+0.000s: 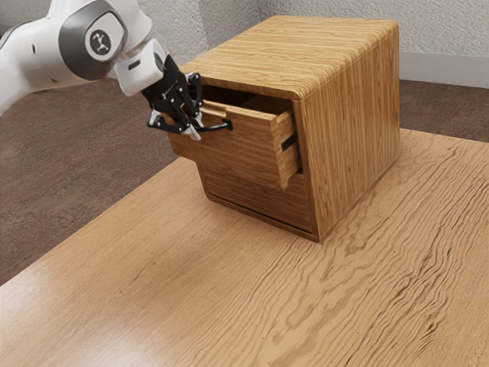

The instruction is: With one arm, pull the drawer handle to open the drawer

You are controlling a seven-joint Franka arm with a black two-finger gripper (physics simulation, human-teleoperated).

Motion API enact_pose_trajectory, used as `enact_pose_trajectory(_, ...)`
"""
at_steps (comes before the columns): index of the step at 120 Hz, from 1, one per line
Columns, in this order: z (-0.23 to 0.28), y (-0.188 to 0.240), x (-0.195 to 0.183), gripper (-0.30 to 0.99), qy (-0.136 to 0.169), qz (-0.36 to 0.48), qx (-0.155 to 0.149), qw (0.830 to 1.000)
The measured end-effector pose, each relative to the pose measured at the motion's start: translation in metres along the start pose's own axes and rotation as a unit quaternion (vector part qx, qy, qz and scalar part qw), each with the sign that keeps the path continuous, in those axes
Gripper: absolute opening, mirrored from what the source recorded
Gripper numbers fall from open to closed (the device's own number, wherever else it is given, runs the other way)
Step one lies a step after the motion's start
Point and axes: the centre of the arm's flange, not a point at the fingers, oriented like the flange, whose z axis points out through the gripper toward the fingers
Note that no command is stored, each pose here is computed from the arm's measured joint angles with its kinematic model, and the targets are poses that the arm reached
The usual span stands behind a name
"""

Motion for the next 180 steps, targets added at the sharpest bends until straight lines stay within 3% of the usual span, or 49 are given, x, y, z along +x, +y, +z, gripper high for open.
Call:
enact_pose_trajectory(95, -0.023, 0.053, -0.003, -0.03, 0.005, -0.082, -0.070, 0.994)
enact_pose_trajectory(180, -0.051, 0.119, -0.001, -0.02, -0.002, -0.129, -0.073, 0.989)
